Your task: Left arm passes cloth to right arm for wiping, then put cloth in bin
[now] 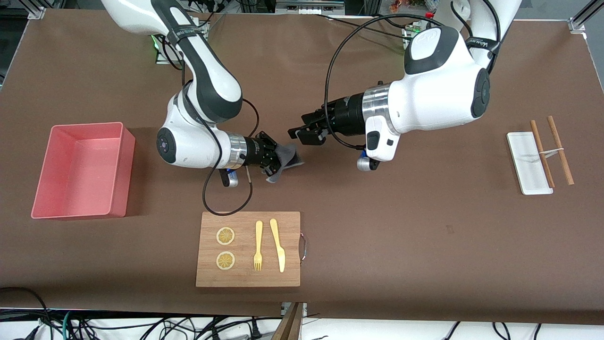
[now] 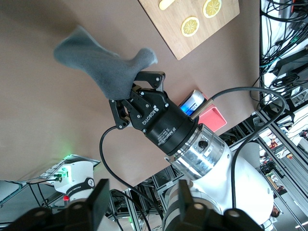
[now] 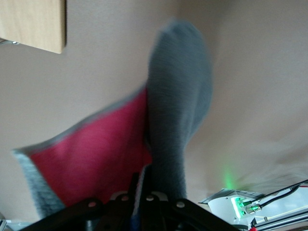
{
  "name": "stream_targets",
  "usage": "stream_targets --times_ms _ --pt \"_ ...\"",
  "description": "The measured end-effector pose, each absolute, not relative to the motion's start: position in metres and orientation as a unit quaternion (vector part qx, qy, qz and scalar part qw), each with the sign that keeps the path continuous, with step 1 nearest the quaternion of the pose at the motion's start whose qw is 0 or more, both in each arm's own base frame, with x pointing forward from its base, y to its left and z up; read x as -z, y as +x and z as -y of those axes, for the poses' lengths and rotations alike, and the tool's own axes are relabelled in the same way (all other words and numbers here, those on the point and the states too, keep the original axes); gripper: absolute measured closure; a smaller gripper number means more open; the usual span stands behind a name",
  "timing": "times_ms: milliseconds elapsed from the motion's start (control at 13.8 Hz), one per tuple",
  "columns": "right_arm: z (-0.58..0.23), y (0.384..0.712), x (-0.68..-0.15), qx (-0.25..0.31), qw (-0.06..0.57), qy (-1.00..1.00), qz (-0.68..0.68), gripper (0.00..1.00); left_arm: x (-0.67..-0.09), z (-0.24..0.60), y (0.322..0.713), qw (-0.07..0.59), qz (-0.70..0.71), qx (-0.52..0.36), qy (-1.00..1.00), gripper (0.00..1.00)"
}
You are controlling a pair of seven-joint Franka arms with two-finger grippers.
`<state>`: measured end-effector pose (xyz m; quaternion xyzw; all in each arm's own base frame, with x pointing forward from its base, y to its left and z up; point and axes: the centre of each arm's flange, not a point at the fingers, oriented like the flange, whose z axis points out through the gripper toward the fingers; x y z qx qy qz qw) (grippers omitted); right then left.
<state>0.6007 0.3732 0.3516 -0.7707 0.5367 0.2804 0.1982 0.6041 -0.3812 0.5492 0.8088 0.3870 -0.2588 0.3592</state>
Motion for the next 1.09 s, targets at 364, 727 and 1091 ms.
stream_targets --times_ms 364,727,1091 --pt "-0.378 0.590 -0.343 -0.265 0.164 -0.814 -0.489 0.98 -0.544 0.376 0.597 0.327 -0.373 0.283 0.821 0.00" --pt "-0.405 0.557 -0.302 -0.288 0.109 -0.834 -0.458 0.98 -0.524 0.330 0.589 0.170 -0.345 0.252 0.888 0.00" --pt "-0.399 0.551 -0.257 -0.270 0.057 -0.857 -0.435 0.98 -0.501 0.283 0.592 -0.003 -0.337 0.154 0.929 0.00"
